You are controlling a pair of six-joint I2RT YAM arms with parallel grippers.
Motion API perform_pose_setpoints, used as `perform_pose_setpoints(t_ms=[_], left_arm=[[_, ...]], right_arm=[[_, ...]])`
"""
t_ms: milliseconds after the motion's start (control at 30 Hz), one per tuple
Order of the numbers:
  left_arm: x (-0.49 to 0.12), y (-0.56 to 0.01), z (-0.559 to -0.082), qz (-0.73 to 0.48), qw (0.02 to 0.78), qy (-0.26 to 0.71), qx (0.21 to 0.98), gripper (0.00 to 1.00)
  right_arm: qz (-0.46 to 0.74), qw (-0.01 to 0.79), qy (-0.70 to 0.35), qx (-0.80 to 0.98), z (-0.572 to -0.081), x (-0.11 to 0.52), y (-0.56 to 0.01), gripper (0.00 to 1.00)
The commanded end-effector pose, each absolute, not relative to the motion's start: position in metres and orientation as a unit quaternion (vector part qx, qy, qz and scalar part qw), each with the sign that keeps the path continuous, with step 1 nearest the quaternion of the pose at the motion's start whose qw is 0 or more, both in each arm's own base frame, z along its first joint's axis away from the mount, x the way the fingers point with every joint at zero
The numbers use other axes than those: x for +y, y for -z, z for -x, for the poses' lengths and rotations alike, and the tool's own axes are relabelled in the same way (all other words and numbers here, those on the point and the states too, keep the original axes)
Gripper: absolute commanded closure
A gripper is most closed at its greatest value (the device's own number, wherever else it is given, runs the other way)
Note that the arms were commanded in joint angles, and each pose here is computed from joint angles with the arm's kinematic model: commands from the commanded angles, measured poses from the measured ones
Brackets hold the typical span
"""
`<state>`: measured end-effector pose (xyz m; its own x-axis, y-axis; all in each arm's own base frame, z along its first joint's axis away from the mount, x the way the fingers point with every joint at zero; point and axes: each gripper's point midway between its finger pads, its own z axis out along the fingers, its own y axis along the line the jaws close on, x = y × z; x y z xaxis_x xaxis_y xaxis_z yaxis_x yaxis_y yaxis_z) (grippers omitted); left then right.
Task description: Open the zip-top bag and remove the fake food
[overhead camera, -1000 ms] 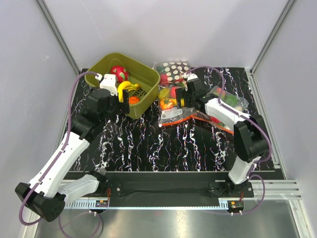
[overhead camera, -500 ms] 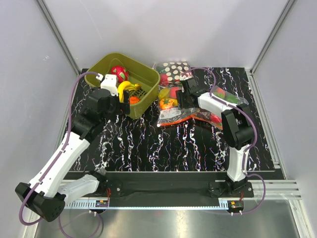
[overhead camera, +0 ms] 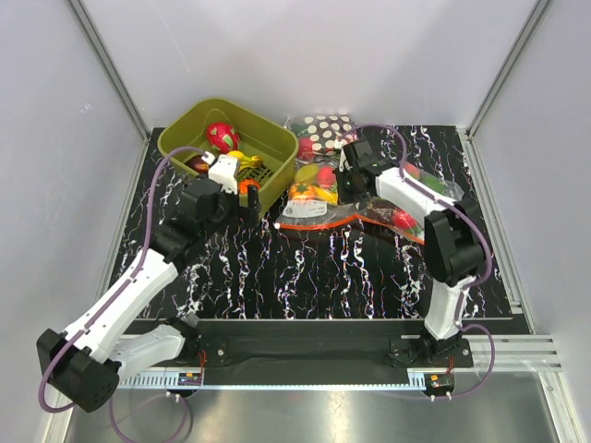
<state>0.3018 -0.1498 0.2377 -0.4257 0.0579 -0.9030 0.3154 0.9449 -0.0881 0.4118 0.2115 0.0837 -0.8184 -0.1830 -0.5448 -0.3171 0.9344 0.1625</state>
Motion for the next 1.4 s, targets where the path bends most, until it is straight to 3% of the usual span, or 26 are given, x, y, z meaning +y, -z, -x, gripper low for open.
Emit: perform_pose_setpoints(t_ms=[0,200,967,1033,1067,1133,1267,1300,1367], left_arm=[[-0.184,-0.243,-0.308,-0.135,0.544,0.198,0.804,0.01],[-0.212,-0.234,-0.302,-0.174,0.542,0.266,0.778,0.01],[-0.225,-0.165,-0.325,-0.200,0.510,0.246,0.799,0.03],[-0.229,-0.163,-0.329,-0.204,0.505,0.249,0.801,0.15],[-0.230,-0.163,-0.329,-0.206,0.503,0.251,0.801,0.26],[-0.235,-0.163,-0.327,-0.216,0.496,0.259,0.800,0.34],[-0.244,-0.160,-0.319,-0.236,0.481,0.283,0.795,0.59],[-0.245,-0.160,-0.318,-0.240,0.478,0.288,0.794,0.71],[-0.251,-0.157,-0.311,-0.251,0.465,0.307,0.791,0.80]], right_arm=[[0.142,0.333,-0.198,0.911,-0.407,0.230,-0.169,1.00],[0.139,0.332,-0.237,0.902,-0.396,0.237,-0.194,1.00],[0.145,0.302,-0.344,0.877,-0.367,0.241,-0.221,1.00],[0.146,0.301,-0.346,0.877,-0.366,0.242,-0.221,1.00],[0.144,0.299,-0.345,0.878,-0.366,0.241,-0.218,1.00],[0.141,0.298,-0.343,0.880,-0.367,0.238,-0.217,1.00],[0.134,0.299,-0.340,0.882,-0.370,0.232,-0.215,1.00],[0.132,0.299,-0.339,0.882,-0.371,0.232,-0.214,1.00],[0.129,0.303,-0.334,0.883,-0.374,0.230,-0.214,1.00]])
